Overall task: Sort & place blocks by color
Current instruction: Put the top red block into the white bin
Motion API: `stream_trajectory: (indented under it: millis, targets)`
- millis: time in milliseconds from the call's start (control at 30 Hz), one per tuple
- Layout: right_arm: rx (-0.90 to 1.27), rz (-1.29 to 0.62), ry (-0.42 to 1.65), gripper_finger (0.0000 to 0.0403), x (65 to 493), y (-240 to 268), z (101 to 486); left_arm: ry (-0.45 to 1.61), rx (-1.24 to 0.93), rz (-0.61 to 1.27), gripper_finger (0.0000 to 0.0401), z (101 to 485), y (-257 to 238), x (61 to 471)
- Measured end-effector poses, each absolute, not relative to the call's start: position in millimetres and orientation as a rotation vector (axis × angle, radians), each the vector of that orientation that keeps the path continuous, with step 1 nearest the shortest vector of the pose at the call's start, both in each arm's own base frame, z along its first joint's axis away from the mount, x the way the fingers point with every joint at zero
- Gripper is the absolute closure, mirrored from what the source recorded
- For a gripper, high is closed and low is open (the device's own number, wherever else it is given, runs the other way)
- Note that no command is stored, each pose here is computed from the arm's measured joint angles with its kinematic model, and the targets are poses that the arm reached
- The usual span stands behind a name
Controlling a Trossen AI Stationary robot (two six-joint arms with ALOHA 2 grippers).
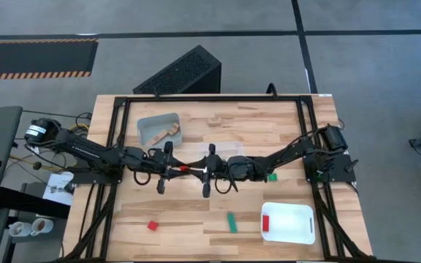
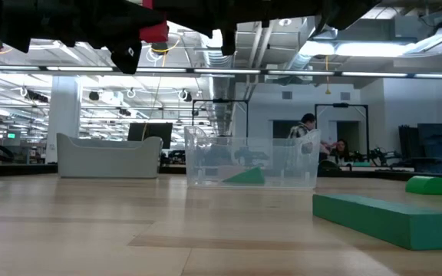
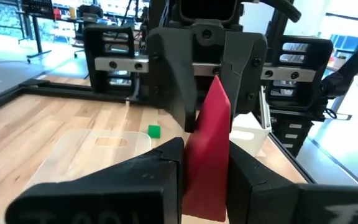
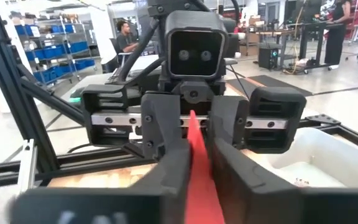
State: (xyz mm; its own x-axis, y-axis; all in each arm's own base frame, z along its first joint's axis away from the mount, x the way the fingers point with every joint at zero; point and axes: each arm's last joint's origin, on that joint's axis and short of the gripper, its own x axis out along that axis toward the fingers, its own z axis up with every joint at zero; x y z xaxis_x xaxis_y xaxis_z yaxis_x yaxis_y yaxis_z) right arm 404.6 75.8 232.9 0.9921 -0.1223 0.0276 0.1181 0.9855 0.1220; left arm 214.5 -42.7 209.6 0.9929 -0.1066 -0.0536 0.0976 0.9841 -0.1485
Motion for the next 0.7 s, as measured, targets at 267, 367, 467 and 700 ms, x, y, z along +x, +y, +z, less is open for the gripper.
stream_trajectory:
  millis: [267, 367, 467, 700]
  targets:
    - [0.101, -0.103, -0.036, 0.0381, 404.6, 76.2, 233.2, 0.065, -0.173, -0.084, 0.0331, 209.1, -42.3, 214.4]
    - [0.09, -0.104, -0.035, 0.0389, 404.7, 75.9, 233.2, 0.062, -0.179, -0.058, 0.0296, 209.1, -41.6, 214.5]
    - [0.085, -0.104, -0.018, 0.039, 400.2, 75.7, 241.3, 0.061, -0.181, -0.043, 0.0264, 209.2, -41.1, 214.6]
    - [0.053, -0.093, 0.082, 0.039, 375.7, 85.5, 270.3, 0.066, -0.18, -0.042, 0.0222, 212.3, -40.3, 210.7]
